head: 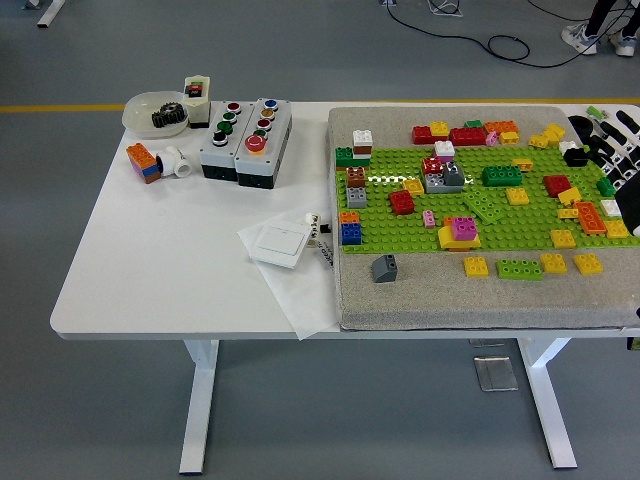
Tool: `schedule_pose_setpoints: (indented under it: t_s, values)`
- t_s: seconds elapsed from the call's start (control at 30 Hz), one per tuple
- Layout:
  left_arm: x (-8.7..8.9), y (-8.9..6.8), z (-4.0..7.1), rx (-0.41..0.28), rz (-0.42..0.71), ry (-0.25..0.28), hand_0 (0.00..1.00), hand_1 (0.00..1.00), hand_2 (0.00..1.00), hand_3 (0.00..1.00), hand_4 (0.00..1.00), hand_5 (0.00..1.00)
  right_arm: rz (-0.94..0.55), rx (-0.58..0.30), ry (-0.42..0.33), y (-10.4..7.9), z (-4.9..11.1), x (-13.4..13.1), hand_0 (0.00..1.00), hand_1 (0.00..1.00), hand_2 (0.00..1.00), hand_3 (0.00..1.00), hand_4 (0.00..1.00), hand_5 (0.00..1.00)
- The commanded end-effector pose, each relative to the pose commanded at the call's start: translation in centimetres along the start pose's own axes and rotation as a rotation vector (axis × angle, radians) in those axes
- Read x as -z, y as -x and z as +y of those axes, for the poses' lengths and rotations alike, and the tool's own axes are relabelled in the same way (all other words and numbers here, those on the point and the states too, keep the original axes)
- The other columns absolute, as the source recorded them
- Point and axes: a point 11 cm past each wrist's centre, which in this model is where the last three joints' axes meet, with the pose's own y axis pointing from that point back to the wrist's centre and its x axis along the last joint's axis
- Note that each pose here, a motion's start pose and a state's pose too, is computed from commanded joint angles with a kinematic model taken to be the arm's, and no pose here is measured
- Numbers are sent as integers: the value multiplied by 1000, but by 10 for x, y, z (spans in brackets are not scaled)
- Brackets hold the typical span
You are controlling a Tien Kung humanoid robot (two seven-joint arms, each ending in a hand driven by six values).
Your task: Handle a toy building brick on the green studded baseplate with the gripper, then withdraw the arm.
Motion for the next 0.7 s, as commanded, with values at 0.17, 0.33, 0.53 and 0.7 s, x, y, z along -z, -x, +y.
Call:
schedule_pose_setpoints:
  t_s: [0.17, 0.33, 0.53, 0.7]
  values:
    - [1, 1, 0, 4, -9, -1, 806, 800, 782, 618, 650, 652, 0, -10, 2, -3, 2, -1, 891, 838, 846, 869, 998, 998]
    - [2, 1, 0, 6, -21, -4, 798, 799, 782, 618, 650, 652, -7, -17, 3, -6, 4, -2, 891, 837, 841, 863, 998, 998]
    - [0, 1, 0, 10, -35, -2, 799, 799, 781, 619, 649, 651, -3, -19, -2, -9, 6, 0, 889, 836, 840, 860, 998, 998]
    - [-2, 0, 0, 9, -42, 1, 797, 797, 781, 618, 650, 651, 2, -25, -3, -13, 8, 1, 887, 835, 839, 858, 998, 998]
